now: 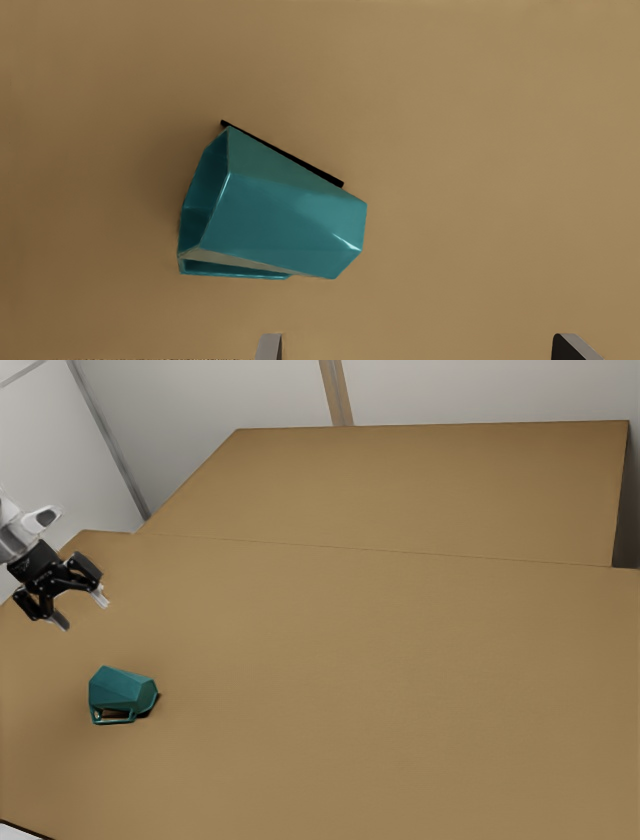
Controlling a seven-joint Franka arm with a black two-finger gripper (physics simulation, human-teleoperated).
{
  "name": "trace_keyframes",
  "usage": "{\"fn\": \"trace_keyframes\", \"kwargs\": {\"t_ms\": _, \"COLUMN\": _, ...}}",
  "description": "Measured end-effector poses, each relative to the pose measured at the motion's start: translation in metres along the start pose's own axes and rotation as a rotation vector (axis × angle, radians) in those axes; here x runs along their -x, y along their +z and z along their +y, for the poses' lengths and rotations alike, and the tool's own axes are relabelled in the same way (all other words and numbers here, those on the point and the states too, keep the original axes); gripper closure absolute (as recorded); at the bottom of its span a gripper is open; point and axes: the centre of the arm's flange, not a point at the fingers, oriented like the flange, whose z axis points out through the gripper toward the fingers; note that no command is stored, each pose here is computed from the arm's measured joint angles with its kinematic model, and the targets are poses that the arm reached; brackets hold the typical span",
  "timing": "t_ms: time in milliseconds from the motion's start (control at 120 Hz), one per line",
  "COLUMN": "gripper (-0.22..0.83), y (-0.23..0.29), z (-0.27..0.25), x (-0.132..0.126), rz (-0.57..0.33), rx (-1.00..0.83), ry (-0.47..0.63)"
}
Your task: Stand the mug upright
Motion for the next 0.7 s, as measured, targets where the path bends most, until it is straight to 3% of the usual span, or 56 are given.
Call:
{"fn": "trace_keyframes", "kwargs": {"t_ms": 192, "gripper": 0.02, "y": 0.043, "z": -0.116, "x": -0.002, "rz": 0.026, "rx": 0.209, "ry": -0.054}}
{"fn": "trace_keyframes", "kwargs": {"t_ms": 350, "gripper": 0.02, "y": 0.067, "z": -0.185, "x": 0.003, "rz": 0.117, "rx": 0.39, "ry": -0.044}}
{"fn": "trace_keyframes", "kwargs": {"t_ms": 700, "gripper": 0.02, "y": 0.111, "z": -0.213, "x": 0.007, "rz": 0.221, "rx": 0.595, "ry": 0.166}}
